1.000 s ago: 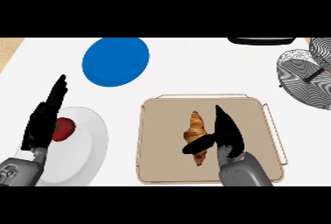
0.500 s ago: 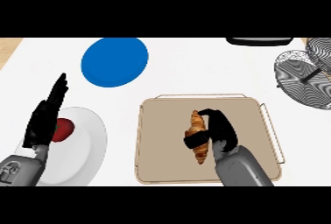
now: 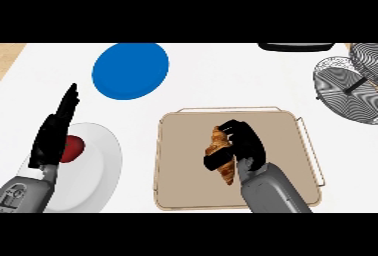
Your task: Pick the croissant from the tray and place it in the tiered basket
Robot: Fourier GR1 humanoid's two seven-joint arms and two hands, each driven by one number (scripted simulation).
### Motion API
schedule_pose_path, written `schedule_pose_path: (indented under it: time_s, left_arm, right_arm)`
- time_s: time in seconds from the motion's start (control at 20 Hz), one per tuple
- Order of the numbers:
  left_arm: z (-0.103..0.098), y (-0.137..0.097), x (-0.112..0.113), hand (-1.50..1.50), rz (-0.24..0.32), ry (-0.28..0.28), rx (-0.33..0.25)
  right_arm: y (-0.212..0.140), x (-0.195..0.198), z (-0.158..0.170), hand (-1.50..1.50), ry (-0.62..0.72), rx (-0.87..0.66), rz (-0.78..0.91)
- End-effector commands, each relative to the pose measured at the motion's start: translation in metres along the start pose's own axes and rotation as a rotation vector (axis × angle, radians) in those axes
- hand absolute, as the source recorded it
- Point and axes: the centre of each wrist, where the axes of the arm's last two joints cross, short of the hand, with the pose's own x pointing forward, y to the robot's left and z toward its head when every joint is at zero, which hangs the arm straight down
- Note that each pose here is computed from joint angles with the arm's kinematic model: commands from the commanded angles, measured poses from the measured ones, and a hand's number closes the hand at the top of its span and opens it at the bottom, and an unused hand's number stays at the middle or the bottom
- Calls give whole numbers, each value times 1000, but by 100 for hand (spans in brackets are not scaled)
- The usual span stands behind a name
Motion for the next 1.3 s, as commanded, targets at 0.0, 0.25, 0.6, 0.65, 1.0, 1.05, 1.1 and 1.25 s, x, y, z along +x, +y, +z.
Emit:
schedule_pose_path:
  time_s: [0.0,0.25,0.6,0.65,1.0,1.05,1.1,1.25]
  left_arm:
    - [1,7,1,0,0,7,-3]
    - [2,10,-6,0,1,20,8]
    - [6,14,-9,0,6,28,42]
    - [0,25,-10,0,-2,25,34]
    - [12,17,-2,0,-1,12,18]
    - [10,14,1,0,17,10,2]
    - [7,18,-8,0,12,25,21]
    - [8,-2,0,0,5,3,2]
  right_arm:
    - [9,14,18,150,162,4,-133]
    - [-6,-23,32,150,-412,51,435]
    - [-79,-51,81,150,-769,-130,260]
    - [-97,-47,79,150,-804,-193,201]
    - [-173,-48,136,150,-930,-487,86]
    - [-183,-39,139,150,-912,-501,58]
    - [-205,-40,136,150,-921,-544,69]
    - [-230,-35,147,150,-891,-643,111]
